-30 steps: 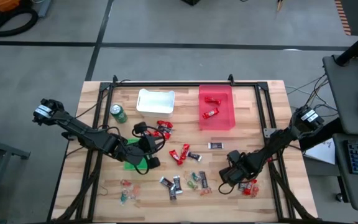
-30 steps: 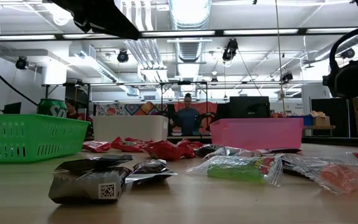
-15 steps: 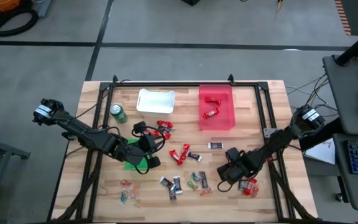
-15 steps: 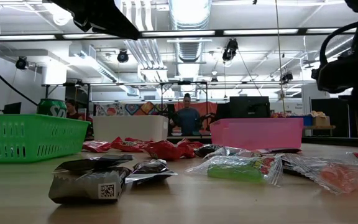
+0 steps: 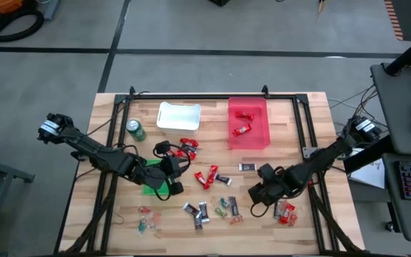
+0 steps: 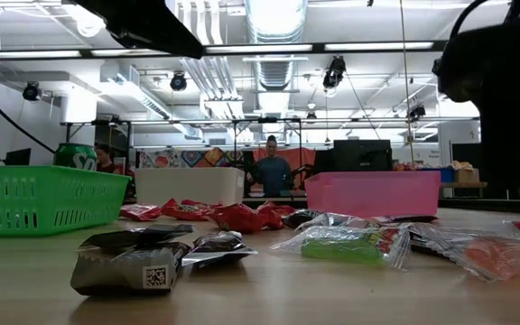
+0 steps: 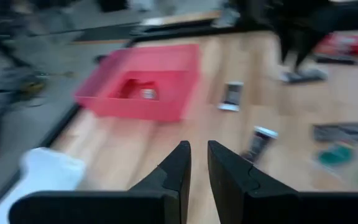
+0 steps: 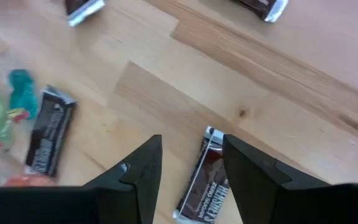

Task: Organize candy in baskets
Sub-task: Put the brown chocolate into the green basket

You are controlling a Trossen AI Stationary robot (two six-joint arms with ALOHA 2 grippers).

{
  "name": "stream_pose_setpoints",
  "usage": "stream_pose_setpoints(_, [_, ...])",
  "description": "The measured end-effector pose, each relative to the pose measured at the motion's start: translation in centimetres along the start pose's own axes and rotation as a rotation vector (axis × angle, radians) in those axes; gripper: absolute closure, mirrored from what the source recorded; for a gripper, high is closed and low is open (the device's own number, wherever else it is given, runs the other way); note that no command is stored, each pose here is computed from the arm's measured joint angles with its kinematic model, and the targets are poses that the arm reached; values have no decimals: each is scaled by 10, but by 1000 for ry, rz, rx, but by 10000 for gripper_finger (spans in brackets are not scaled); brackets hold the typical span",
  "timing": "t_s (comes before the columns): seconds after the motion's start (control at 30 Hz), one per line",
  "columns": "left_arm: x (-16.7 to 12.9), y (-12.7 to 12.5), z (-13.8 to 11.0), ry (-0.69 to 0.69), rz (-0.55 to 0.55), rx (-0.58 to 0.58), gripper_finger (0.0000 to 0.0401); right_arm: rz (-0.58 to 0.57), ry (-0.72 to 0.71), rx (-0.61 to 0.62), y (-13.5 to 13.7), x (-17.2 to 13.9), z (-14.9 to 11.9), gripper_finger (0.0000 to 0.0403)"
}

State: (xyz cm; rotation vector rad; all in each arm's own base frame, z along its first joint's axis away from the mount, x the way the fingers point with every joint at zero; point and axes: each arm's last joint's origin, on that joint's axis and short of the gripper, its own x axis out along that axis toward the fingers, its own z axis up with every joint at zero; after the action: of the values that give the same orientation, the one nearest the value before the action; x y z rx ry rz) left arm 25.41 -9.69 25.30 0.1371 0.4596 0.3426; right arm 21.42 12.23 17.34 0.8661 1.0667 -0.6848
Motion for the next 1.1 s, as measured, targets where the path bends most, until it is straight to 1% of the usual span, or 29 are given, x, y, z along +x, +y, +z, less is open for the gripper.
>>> stream_pose_setpoints(0.07, [0,-3,1,4,-80,9,362,12,28,12,0,-2,0,243])
stream_pose_setpoints(0.1, [0,-4,1,4,-113,14,362,14,65,19,1,-2,-1,243])
stream_pose_setpoints(0.17, [-1,-5,3,-6,-143,21,362,14,150,15,1,-3,-4,243])
stream_pose_setpoints(0.2, [-1,-5,4,-14,-145,22,362,17,176,-7,1,-3,-4,243])
stream_pose_setpoints(0.27, [0,-5,5,-24,-145,20,362,39,192,-112,2,-3,-5,243])
stream_pose_setpoints(0.33, [0,-5,6,-32,-144,24,362,83,177,-304,4,-4,-7,243])
stream_pose_setpoints(0.37, [0,-5,6,-39,-139,29,362,100,155,-381,6,-4,-7,243])
stream_pose_setpoints(0.4, [0,-5,7,-44,-135,33,362,110,121,-428,7,-4,-8,243])
stream_pose_setpoints(0.43, [-1,-5,7,-47,-134,35,362,113,69,-449,8,-5,-9,243])
stream_pose_setpoints(0.5, [-1,-5,7,-48,-134,37,362,100,-48,-458,8,-6,-11,243])
stream_pose_setpoints(0.6, [-1,-5,7,-48,-134,33,362,98,-170,-478,7,-11,-22,243])
stream_pose_setpoints(0.73, [-1,-5,7,-48,-134,31,362,124,-424,-536,2,-15,-54,243])
stream_pose_setpoints(0.77, [-1,-5,7,-48,-133,34,362,130,-469,-542,0,-15,-62,243])
stream_pose_setpoints(0.8, [-1,-5,7,-49,-133,37,362,135,-493,-550,-2,-15,-68,243])
stream_pose_setpoints(0.87, [0,-5,8,-55,-131,44,362,141,-492,-568,-5,-12,-80,243])
stream_pose_setpoints(0.97, [0,-5,9,-66,-131,38,362,131,-483,-545,-8,-2,-90,243])
stream_pose_setpoints(1.03, [0,-5,10,-76,-133,30,362,99,-460,-517,-11,6,-94,241])
stream_pose_setpoints(1.1, [0,-5,11,-83,-134,24,362,39,-398,-479,-16,13,-95,241])
